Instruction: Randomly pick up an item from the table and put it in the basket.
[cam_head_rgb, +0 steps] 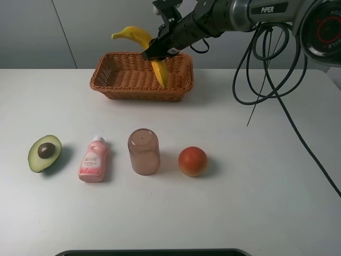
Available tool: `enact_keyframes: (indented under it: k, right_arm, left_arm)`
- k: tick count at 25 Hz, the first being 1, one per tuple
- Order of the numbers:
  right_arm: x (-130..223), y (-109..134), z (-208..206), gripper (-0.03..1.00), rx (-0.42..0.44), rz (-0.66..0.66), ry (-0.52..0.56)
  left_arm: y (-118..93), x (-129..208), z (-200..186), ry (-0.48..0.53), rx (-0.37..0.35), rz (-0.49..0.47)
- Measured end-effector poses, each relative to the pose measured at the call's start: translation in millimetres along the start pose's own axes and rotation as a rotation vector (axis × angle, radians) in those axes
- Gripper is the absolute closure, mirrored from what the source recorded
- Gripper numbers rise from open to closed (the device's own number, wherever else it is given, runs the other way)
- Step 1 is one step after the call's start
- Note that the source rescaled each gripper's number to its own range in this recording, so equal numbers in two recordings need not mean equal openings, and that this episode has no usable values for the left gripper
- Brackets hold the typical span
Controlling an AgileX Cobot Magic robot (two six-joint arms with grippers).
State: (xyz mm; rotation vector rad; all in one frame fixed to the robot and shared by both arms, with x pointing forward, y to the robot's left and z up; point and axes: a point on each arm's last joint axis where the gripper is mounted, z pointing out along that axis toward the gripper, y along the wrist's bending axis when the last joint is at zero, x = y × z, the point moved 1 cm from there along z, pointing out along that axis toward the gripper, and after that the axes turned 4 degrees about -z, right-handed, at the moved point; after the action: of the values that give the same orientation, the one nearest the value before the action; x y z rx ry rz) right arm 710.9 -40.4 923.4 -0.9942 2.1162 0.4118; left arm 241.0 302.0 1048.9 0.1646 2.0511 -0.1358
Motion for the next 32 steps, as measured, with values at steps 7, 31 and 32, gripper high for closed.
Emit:
enact_keyframes:
  k: [7,31,32]
  right_arm:
    - [-1.1,-1.3,0.0,0.01,0.013,0.004,-0.010]
    - [-94.7,-22.5,-157.4,-0.02,0.252,-0.003,-0.121]
    - [-96.7,-28.0,-173.6,-0.02,0.281,0.014,-0.120]
  left_arm:
    - [0.0,0.0,0.0,0.000,0.000,0.000]
    - [0.0,0.0,0.0,0.000,0.000,0.000]
    - [0.0,0.0,0.0,0.000,0.000,0.000]
